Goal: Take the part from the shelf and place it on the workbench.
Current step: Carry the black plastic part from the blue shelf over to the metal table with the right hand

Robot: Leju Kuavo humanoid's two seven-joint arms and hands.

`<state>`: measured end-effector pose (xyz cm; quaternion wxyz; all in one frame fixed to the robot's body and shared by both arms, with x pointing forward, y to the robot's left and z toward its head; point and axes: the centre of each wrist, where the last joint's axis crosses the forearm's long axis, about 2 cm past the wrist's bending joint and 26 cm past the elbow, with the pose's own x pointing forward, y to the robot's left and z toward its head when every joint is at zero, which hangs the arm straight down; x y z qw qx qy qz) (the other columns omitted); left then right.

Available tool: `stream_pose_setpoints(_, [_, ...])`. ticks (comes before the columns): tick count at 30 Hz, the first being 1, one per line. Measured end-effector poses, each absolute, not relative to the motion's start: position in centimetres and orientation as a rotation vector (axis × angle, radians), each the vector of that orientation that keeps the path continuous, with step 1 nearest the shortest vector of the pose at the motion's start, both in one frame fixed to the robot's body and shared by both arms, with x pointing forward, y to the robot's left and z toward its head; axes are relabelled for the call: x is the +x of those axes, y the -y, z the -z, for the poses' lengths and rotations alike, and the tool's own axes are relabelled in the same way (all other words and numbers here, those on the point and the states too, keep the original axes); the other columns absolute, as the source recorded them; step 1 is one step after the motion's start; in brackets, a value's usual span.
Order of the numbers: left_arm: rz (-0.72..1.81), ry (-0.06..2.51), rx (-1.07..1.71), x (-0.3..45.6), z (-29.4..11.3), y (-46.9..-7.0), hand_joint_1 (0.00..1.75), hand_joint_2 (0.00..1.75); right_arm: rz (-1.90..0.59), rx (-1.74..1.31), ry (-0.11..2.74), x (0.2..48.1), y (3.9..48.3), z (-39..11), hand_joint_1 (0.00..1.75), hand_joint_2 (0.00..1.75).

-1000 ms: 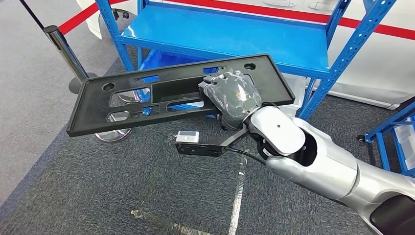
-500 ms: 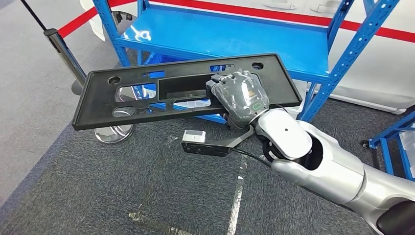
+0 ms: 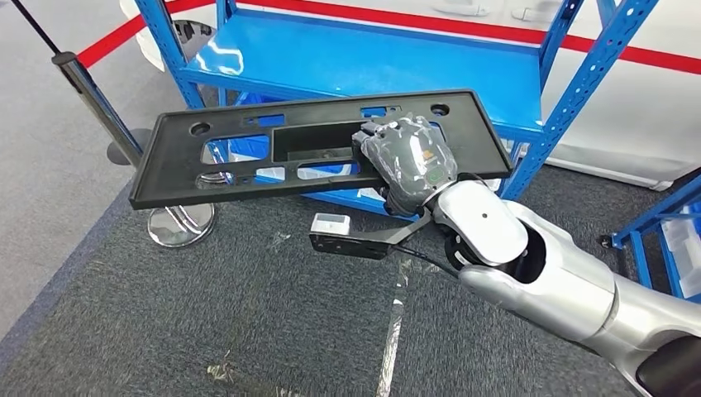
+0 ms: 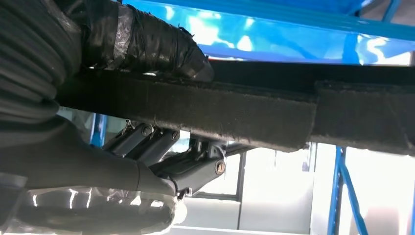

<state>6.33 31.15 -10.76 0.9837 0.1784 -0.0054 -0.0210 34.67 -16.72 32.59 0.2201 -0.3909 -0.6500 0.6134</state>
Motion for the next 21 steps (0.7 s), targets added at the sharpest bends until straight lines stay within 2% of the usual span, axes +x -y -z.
stream_pose_setpoints(21, [0.045, 0.007, 0.352, 6.20, 10.79, -30.99, 0.00, 1.75, -1.722, -1.115, 1.794, 34.77, 16.68, -32.92, 1.75, 1.75])
